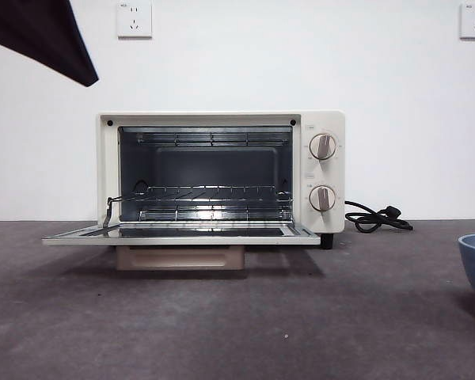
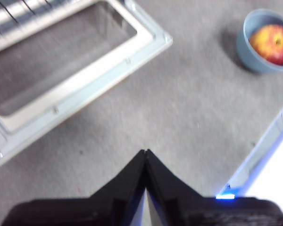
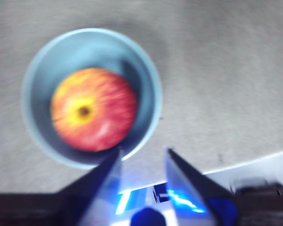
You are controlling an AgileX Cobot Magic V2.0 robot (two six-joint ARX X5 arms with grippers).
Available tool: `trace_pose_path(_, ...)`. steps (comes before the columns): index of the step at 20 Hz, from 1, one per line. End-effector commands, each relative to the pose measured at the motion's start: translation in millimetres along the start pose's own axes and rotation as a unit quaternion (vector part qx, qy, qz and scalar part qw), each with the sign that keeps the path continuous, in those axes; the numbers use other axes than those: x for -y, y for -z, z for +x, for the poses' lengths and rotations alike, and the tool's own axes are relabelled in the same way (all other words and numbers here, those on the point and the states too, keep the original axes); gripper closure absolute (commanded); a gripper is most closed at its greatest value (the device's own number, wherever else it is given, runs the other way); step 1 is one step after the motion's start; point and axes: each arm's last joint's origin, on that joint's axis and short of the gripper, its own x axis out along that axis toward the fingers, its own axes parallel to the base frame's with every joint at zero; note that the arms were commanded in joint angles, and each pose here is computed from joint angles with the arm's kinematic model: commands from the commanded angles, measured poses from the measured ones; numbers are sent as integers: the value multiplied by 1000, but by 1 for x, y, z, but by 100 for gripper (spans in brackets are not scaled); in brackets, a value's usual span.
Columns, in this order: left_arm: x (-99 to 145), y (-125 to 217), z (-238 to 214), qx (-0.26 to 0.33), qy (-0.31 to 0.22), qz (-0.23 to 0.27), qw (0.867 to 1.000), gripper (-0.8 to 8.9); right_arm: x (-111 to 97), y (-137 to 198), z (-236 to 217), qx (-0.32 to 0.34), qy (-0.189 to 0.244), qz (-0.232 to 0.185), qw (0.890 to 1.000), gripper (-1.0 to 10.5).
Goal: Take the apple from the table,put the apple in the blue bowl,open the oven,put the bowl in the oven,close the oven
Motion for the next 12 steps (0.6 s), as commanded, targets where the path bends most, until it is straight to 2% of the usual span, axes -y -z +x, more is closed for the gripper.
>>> trace_pose_path(1,1,4,2,-11,4,14,1000,820,6,-8,8,-16,-2,5,1000,749)
trace_pose_path(4,1,5,2,-15,5,14,1000,820,11,-18,16,-30,-29,21,999,749)
trace_pose_path(12,1,5,2,-16,5,17,1000,820,13,-38,43,-61,-10,29,998,751)
